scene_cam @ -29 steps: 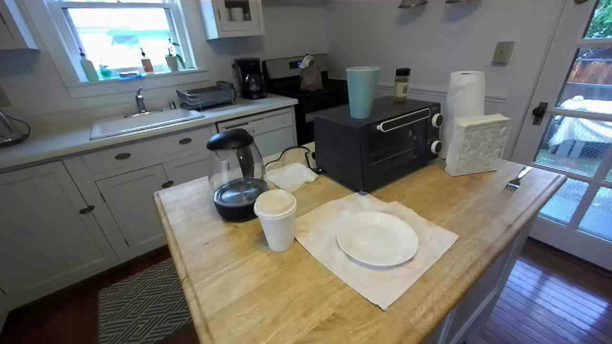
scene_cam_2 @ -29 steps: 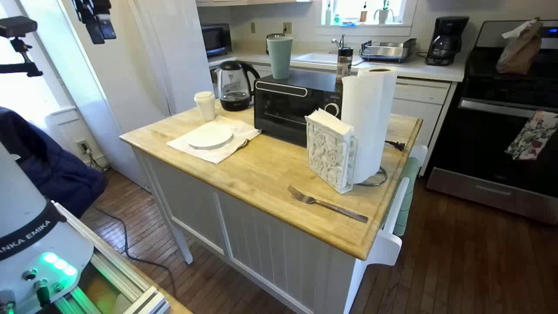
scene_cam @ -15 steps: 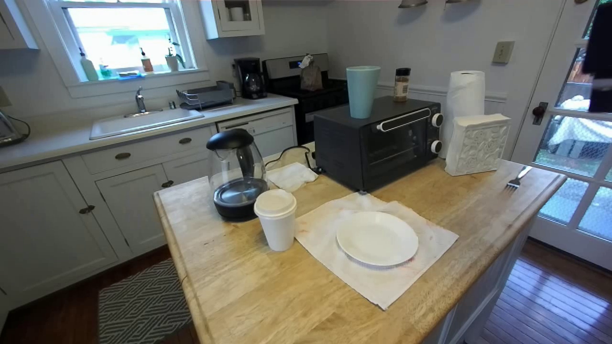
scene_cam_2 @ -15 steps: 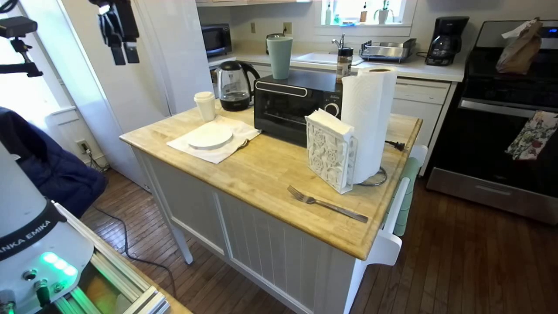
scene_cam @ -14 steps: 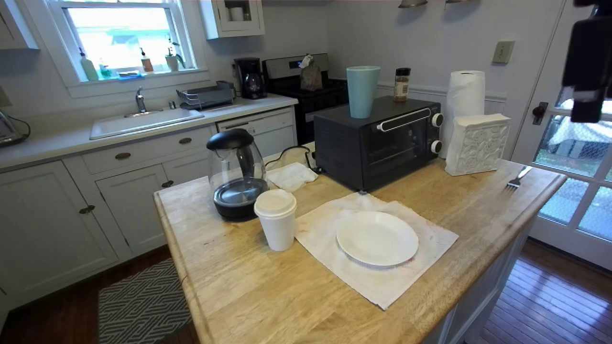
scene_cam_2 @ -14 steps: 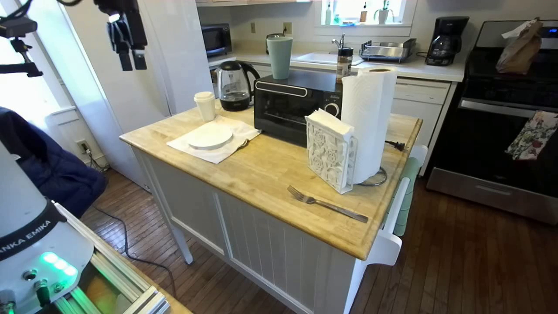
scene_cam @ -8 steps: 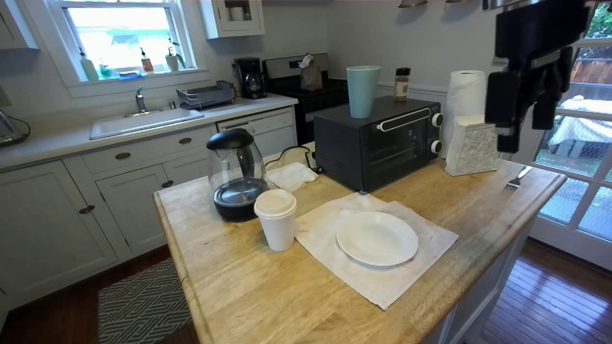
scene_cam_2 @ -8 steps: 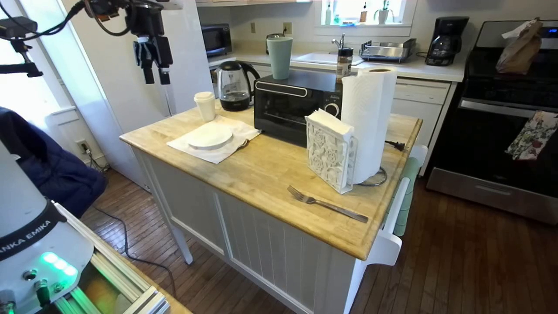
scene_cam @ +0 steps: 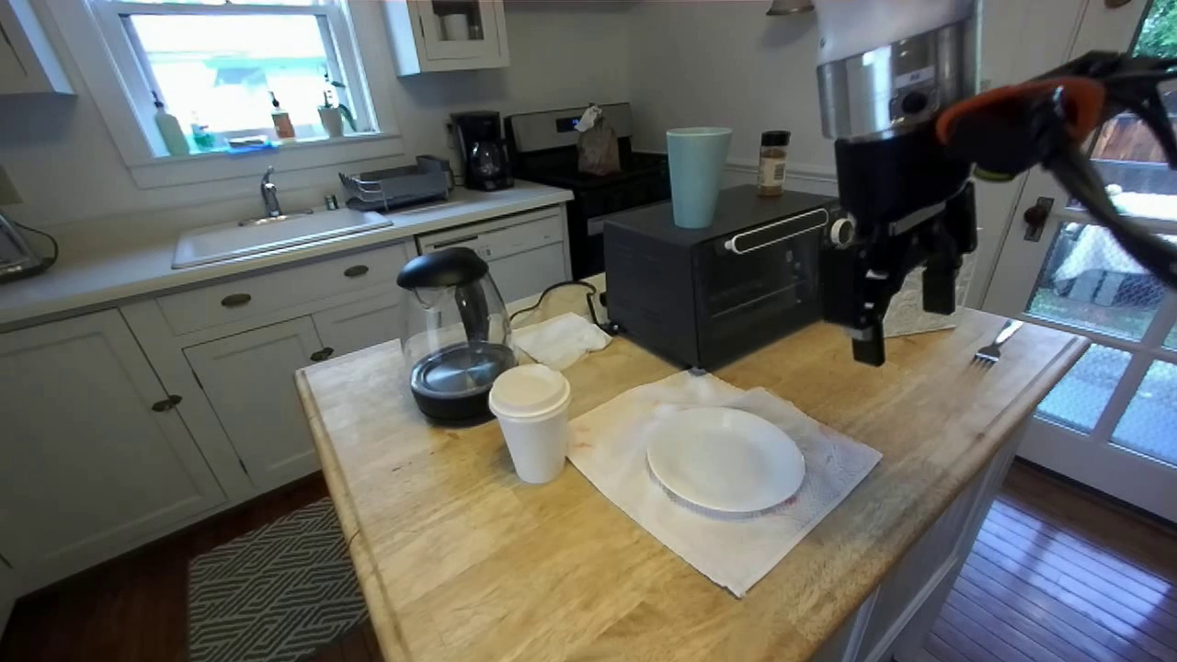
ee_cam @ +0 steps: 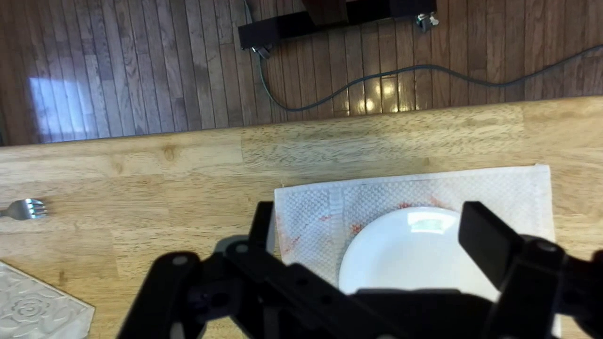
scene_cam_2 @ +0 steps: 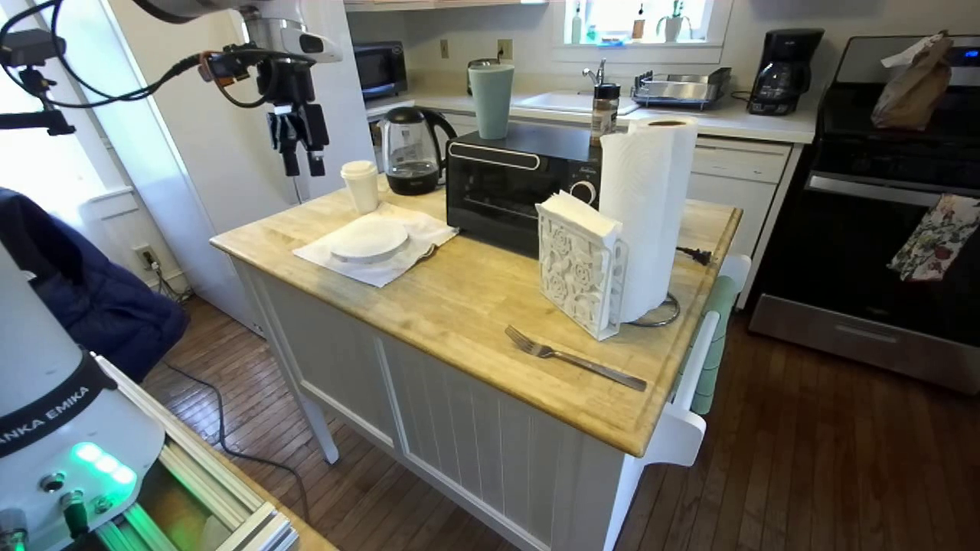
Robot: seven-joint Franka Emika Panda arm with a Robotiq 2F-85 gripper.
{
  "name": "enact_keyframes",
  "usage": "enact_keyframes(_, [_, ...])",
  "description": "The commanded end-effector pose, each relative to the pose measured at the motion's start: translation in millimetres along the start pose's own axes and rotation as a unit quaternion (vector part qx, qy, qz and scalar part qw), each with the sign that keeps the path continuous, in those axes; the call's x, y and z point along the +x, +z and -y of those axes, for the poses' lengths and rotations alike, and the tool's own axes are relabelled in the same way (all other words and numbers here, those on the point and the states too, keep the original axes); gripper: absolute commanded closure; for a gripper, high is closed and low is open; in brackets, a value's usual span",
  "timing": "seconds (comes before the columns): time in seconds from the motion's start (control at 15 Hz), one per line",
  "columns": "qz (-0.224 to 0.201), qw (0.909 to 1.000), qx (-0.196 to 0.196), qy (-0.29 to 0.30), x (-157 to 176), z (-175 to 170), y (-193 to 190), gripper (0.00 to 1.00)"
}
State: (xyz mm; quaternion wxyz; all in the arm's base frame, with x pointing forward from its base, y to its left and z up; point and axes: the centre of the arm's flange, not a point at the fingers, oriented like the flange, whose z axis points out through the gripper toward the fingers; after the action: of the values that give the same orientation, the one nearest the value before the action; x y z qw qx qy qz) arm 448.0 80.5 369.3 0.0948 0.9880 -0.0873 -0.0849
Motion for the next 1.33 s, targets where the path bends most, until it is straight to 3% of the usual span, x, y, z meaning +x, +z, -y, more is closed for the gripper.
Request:
enact_keyframes(0.0, [-0.018,0.9989,-0.029,0.031,25,38,22,0.0])
enact_keyframes(0.33, [-0.065,0.996,-0.045,0.042,38,73,47,0.0])
enact_keyframes(0.4, [-0.046,0.9978,-0.032,0.034,24,59,40,0.0])
enact_keyframes(0.87, [-0.045,0.9978,-0.034,0.035,25,60,44,0.0])
enact_keyframes(1.27, [-0.065,0.9922,-0.096,0.044,36,91,68,0.0])
